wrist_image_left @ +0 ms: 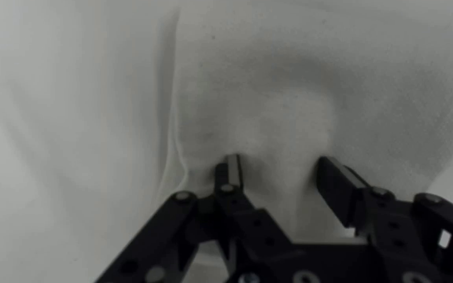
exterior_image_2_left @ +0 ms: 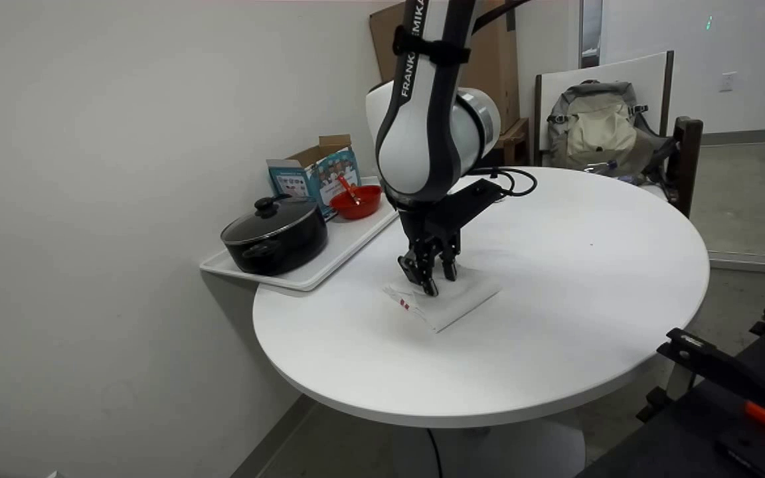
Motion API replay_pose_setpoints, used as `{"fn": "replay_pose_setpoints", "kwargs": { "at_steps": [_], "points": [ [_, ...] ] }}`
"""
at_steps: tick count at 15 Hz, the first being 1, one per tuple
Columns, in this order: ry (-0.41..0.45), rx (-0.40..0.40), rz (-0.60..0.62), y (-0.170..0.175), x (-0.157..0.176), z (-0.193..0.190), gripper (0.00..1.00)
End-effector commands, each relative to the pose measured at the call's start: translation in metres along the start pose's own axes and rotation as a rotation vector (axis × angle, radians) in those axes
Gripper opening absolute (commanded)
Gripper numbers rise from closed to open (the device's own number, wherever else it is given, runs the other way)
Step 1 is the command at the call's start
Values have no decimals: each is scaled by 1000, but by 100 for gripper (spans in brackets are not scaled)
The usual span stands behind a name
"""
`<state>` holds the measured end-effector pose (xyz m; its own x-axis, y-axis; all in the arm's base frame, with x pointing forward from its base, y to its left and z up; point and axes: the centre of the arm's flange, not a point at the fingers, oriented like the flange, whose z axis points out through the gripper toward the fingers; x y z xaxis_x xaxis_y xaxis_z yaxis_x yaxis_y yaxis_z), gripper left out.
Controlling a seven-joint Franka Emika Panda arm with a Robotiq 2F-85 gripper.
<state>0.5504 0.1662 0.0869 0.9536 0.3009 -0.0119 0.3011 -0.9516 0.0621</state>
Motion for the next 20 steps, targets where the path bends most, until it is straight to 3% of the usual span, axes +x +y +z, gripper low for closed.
{"fn": "replay_pose_setpoints", "kwargs": {
  "at_steps": [1,3,6,14,17,20],
  "points": [
    [-5,-4,-46,3,-11,-1,20],
    [-21,-3,-62,5,-18,-2,6],
    [-65,-10,-88,8,-37,5,3],
    [-208,-41,-192,-5,-127,27,7],
    [-216,-56,-135,19,-129,23,6],
    [-194,-65,-34,70,-115,14,7]
  ]
}}
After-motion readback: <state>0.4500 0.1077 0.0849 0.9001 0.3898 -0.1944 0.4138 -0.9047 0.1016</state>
